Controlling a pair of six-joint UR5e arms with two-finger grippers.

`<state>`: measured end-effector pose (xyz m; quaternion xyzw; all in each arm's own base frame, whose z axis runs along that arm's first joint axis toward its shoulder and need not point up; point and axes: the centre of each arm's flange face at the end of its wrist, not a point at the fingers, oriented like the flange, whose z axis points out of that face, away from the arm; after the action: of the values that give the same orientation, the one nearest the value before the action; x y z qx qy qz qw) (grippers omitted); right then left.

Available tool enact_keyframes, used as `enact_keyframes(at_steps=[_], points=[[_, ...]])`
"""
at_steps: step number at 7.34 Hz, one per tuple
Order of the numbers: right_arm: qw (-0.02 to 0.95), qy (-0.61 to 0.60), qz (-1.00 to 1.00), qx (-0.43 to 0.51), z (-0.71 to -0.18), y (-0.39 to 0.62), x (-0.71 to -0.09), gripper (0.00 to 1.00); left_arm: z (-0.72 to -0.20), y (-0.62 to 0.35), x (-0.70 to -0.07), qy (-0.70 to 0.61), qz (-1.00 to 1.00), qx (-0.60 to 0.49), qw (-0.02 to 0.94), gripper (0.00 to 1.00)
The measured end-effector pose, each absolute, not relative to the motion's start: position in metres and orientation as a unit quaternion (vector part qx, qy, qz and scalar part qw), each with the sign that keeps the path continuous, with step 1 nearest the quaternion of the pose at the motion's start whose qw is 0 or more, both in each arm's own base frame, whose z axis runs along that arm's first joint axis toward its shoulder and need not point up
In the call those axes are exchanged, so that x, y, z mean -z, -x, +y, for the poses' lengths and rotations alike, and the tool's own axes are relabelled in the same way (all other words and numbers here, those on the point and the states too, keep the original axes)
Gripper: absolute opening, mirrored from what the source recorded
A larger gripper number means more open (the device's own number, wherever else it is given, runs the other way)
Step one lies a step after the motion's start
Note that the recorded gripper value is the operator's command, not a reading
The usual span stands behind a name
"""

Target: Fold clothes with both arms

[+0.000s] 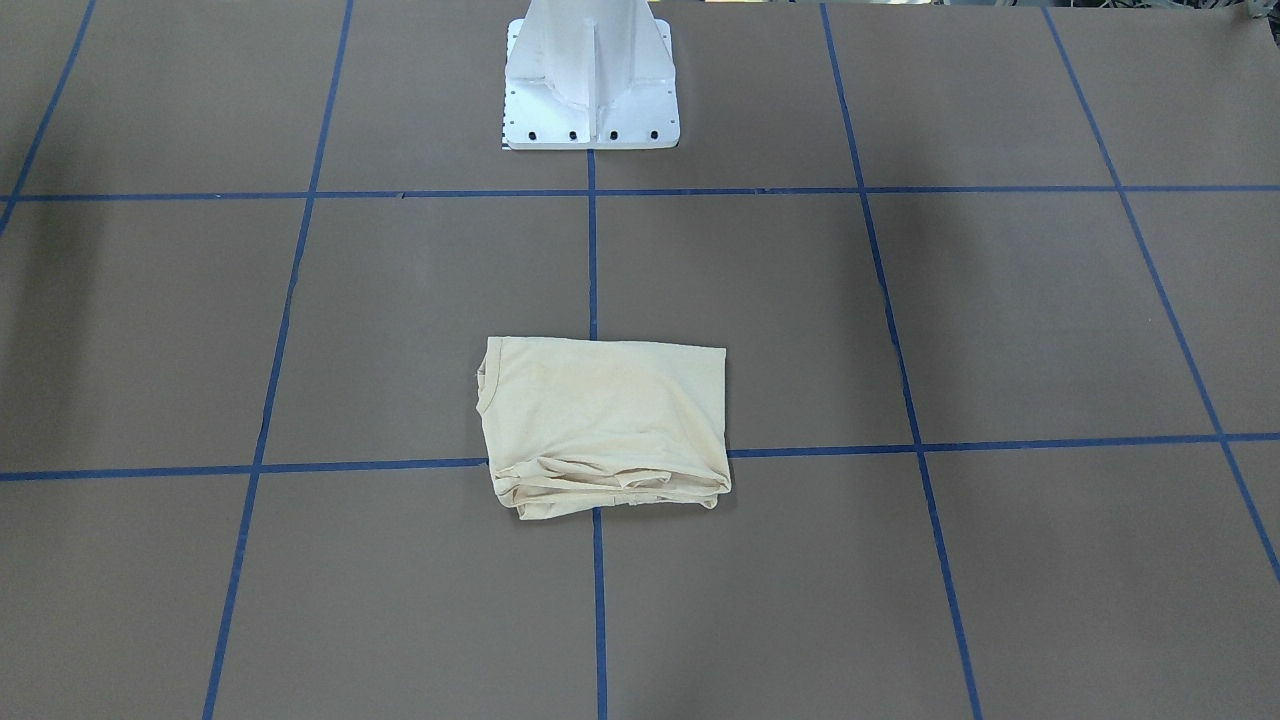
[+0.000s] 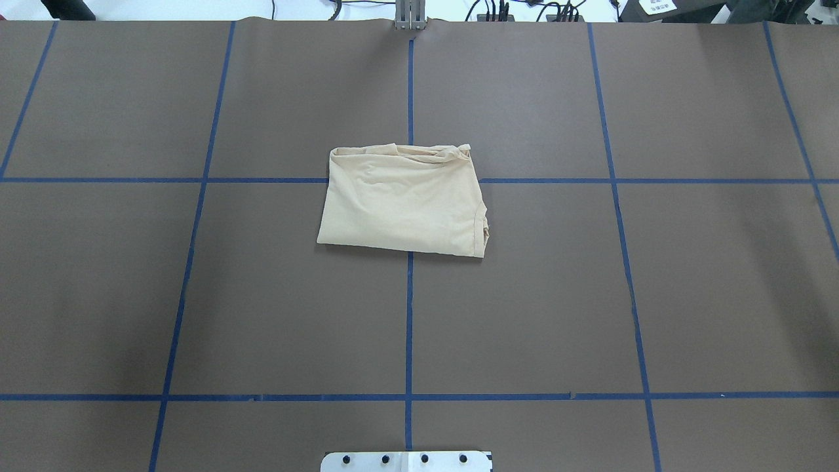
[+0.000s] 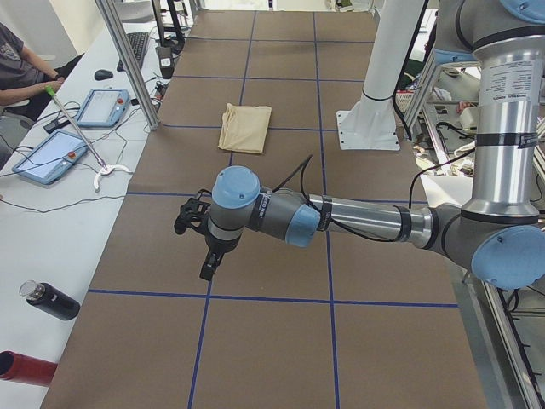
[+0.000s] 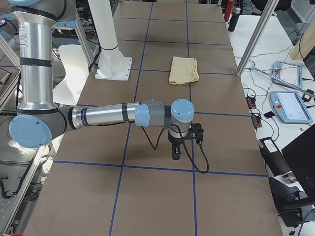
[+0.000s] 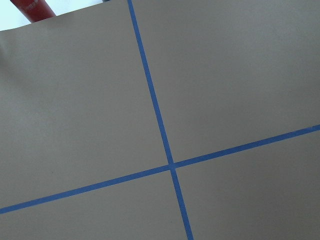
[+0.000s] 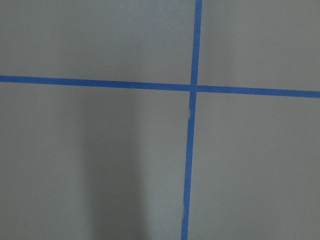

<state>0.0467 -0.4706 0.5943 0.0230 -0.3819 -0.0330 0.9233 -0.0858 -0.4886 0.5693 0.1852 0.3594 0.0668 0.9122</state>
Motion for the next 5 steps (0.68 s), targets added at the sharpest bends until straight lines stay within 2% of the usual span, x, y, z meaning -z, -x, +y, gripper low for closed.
enact_keyframes(at_steps=[5], points=[[0.915,-0.058,-0.396,0.051,-0.4739,-0.0434,-0.5877,1.0,-0.4867,0.0826,-0.5677,-0.184,0.375,-0.07,0.906,1.0]])
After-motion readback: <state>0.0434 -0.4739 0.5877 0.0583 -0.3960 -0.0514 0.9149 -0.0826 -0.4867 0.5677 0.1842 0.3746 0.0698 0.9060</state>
